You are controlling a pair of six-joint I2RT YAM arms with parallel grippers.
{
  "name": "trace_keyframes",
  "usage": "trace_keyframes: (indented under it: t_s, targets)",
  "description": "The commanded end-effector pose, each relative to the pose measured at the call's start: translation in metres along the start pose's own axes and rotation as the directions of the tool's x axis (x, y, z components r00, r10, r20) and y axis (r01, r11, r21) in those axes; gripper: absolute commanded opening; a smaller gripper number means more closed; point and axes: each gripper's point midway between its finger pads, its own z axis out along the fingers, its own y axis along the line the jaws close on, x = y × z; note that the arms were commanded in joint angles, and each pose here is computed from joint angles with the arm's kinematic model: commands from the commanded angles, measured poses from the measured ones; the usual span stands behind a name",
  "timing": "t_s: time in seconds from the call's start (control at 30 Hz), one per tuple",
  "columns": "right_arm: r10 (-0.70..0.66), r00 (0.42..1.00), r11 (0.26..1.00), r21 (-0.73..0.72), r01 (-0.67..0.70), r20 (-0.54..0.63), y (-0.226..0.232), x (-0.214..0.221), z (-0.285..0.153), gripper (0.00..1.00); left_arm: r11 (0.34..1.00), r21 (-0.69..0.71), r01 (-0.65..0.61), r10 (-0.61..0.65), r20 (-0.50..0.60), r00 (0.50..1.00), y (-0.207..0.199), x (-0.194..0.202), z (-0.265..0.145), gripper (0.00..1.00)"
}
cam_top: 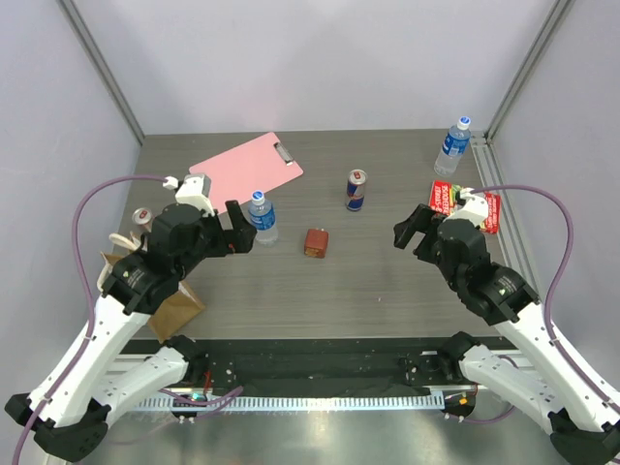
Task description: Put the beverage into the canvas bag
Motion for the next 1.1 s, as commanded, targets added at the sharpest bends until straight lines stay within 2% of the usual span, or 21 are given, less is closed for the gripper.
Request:
trace_keyframes:
  t_s: [0.0, 0.17, 0.33, 0.47, 0.5, 0.57, 0.6, 0.67, 0.7, 0.77, 0.8, 0.87, 1.0, 1.03, 1.07]
  targets:
    - [-0.004, 1.0, 1.0, 0.019, 0.004, 0.025, -0.002, -0.003, 0.003, 1.0, 0.998, -0.041, 0.043, -0.04, 0.051, 0.998, 0.005, -0.009, 0.002, 1.0]
    - [-0.008, 1.0, 1.0, 0.025, 0.007, 0.018, -0.006, 0.003, 0.006, 1.0, 0.987, -0.144, 0.07, -0.058, 0.088, 0.994, 0.023, -0.013, 0.006, 1.0]
    - [-0.015, 1.0, 1.0, 0.013, 0.015, 0.015, -0.008, 0.007, 0.004, 1.0, 0.973, -0.227, 0.05, -0.018, 0.14, 0.99, 0.038, -0.017, 0.019, 1.0]
    - [-0.04, 0.998, 0.999, 0.032, 0.038, 0.052, -0.019, 0.006, 0.001, 1.0, 0.924, -0.383, 0.027, 0.037, 0.161, 0.986, 0.063, -0.027, 0.027, 1.0]
    - [-0.039, 0.997, 0.999, 0.039, 0.036, 0.063, -0.021, 0.004, 0.0, 1.0, 0.907, -0.421, -0.003, 0.065, 0.134, 0.989, 0.069, -0.026, 0.033, 1.0]
    - [-0.033, 0.996, 0.999, 0.014, 0.032, 0.079, -0.02, 0.002, -0.005, 1.0, 0.884, -0.467, 0.002, 0.073, 0.144, 0.987, 0.075, -0.042, 0.033, 1.0]
    - [-0.039, 0.996, 0.999, -0.012, 0.04, 0.075, -0.017, 0.003, -0.007, 1.0, 0.848, -0.531, 0.006, 0.071, 0.126, 0.989, 0.091, -0.046, 0.035, 1.0]
    - [-0.052, 0.995, 0.998, -0.036, 0.055, 0.086, -0.017, 0.004, -0.01, 1.0, 0.823, -0.565, 0.06, 0.032, 0.151, 0.988, 0.102, -0.065, 0.034, 1.0]
    - [-0.053, 0.995, 0.997, -0.053, 0.057, 0.085, -0.016, 0.004, -0.012, 1.0, 0.795, -0.601, 0.087, -0.007, 0.133, 0.991, 0.12, -0.066, 0.038, 1.0]
    - [-0.048, 0.995, 0.996, -0.076, 0.054, 0.086, -0.013, 0.005, -0.014, 1.0, 0.772, -0.618, 0.15, -0.053, 0.173, 0.984, 0.133, -0.08, 0.036, 1.0]
    - [-0.044, 0.995, 0.994, -0.093, 0.052, 0.095, -0.012, 0.004, -0.017, 1.0, 0.739, -0.648, 0.182, -0.075, 0.189, 0.979, 0.149, -0.083, 0.033, 1.0]
    - [-0.034, 0.994, 0.993, -0.11, 0.045, 0.102, -0.01, 0.005, -0.016, 0.99, 0.708, -0.677, 0.201, -0.092, 0.194, 0.977, 0.163, -0.086, 0.036, 1.0]
    - [-0.03, 0.993, 0.992, -0.119, 0.043, 0.112, -0.009, 0.002, -0.019, 1.0, 0.581, -0.759, 0.294, -0.174, 0.237, 0.956, 0.212, -0.081, 0.03, 1.0]
    - [-0.029, 0.993, 0.992, -0.122, 0.044, 0.115, -0.009, 0.001, -0.019, 1.0, 0.584, -0.751, 0.307, -0.202, 0.232, 0.951, 0.214, -0.078, 0.034, 1.0]
    - [-0.028, 0.993, 0.991, -0.127, 0.042, 0.115, -0.008, 0.001, -0.02, 1.0, 0.557, -0.761, 0.333, -0.239, 0.237, 0.942, 0.227, -0.073, 0.037, 1.0]
